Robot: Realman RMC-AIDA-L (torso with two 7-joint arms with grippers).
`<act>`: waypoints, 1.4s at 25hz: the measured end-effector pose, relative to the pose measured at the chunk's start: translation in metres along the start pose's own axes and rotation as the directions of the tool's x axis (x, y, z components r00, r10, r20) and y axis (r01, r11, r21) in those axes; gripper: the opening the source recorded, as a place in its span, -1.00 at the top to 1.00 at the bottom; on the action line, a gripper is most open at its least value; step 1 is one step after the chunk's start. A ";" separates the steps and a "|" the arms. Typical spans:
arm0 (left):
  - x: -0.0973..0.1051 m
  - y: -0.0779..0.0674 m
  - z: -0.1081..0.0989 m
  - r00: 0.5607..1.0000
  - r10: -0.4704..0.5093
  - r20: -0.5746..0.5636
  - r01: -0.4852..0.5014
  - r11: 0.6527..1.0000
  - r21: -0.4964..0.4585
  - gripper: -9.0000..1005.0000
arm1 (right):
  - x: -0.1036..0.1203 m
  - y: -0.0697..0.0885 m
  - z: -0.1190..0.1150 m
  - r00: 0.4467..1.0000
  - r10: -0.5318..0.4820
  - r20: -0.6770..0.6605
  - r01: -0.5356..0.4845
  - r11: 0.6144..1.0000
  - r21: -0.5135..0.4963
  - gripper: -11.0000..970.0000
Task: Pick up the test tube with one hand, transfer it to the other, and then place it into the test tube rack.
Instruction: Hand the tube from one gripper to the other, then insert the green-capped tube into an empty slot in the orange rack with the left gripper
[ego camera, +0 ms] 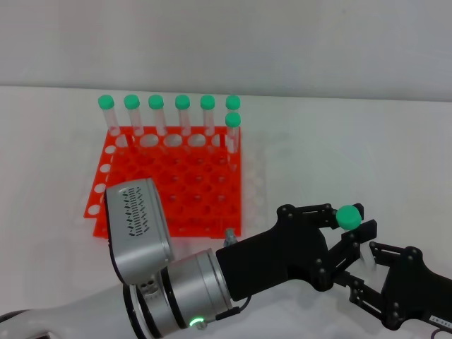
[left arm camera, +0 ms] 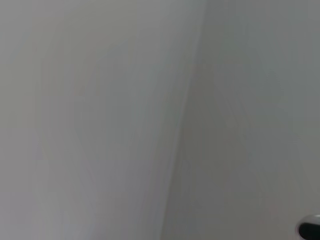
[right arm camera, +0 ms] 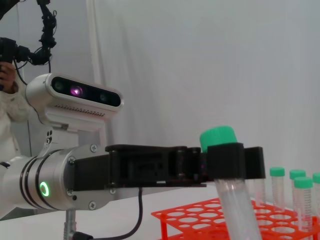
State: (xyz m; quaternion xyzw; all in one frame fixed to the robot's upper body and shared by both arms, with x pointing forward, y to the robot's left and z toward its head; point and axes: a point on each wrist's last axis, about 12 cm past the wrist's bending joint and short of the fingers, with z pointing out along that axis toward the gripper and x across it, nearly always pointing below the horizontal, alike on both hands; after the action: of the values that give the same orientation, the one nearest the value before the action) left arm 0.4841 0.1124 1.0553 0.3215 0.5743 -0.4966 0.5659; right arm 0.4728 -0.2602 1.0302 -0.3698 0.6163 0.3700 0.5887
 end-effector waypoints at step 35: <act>-0.039 0.077 -0.071 0.942 0.280 0.183 -0.102 0.761 -0.641 0.56 | 0.009 -0.032 -0.090 0.999 0.005 0.039 -0.028 0.796 0.605 -0.56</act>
State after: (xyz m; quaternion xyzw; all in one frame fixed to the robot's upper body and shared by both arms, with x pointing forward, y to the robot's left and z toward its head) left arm 0.5384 0.2096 1.0681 0.1036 0.5875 -0.2569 0.7604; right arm 0.4598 -0.3554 1.0231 -0.1504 0.6947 0.1653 0.6837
